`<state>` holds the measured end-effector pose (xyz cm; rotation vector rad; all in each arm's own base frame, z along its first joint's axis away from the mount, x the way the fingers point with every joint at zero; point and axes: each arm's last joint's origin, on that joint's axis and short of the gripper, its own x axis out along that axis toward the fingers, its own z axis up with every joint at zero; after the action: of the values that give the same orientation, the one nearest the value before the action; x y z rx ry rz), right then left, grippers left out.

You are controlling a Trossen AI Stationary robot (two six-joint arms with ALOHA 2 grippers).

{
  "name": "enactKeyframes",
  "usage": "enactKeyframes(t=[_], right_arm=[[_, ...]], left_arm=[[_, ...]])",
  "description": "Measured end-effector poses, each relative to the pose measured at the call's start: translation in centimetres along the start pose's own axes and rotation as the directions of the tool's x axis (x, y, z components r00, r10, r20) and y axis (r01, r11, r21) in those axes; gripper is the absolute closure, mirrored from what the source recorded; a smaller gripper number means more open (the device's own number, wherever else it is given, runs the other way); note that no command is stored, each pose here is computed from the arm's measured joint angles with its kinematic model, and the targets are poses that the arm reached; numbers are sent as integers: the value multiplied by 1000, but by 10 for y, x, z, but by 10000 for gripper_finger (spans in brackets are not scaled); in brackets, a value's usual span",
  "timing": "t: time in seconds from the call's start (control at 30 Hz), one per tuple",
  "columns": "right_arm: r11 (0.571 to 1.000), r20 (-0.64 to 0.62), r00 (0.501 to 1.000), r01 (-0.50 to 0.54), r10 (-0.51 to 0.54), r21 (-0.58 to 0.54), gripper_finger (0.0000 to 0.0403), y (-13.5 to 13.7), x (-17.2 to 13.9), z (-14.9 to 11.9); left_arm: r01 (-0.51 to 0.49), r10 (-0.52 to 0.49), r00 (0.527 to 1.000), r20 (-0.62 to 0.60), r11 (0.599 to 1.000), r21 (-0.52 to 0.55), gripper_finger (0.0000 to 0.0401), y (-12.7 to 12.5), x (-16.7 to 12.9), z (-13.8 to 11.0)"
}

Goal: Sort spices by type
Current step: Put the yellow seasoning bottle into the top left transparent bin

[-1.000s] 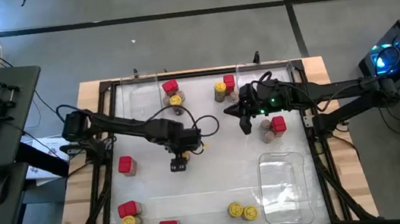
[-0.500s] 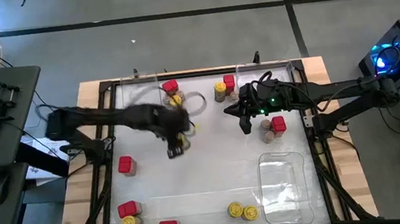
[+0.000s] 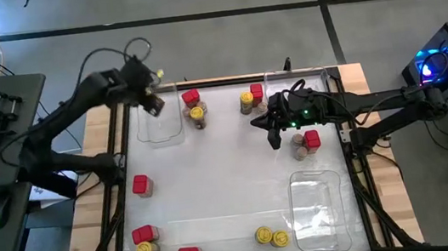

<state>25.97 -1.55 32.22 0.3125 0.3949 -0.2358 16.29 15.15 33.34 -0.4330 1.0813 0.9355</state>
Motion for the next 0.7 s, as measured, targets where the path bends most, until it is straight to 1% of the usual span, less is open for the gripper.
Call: enactKeyframes(t=[0.1,0.17,0.23,0.33,0.43,0.53,0.63,0.7], right_arm=[[1000,0,1000,0,0,0,403,0,0,0],[1000,0,1000,0,0,0,403,0,0,0],[1000,0,1000,0,0,0,403,0,0,0],[1000,3,1000,9,-9,-2,403,0,0,0],[1000,4,1000,13,-13,-2,403,0,0,0],[1000,5,1000,15,-15,-3,403,0,0,0],[1000,5,1000,14,-14,-3,403,0,0,0],[1000,5,1000,15,-15,-3,403,0,0,0]], left_arm=[[-41,36,996,-78,997,-63,212,17,26,12],[-47,32,990,-137,993,-108,212,24,45,18],[-47,22,982,-187,990,-132,212,27,63,23],[-62,28,978,-209,985,-159,212,31,86,31],[-87,35,979,-203,964,-250,212,36,105,38],[-118,40,971,-237,937,-329,212,41,120,39],[-145,42,959,-279,922,-360,212,45,130,38],[-155,43,958,-282,908,-390,212,48,132,38]])
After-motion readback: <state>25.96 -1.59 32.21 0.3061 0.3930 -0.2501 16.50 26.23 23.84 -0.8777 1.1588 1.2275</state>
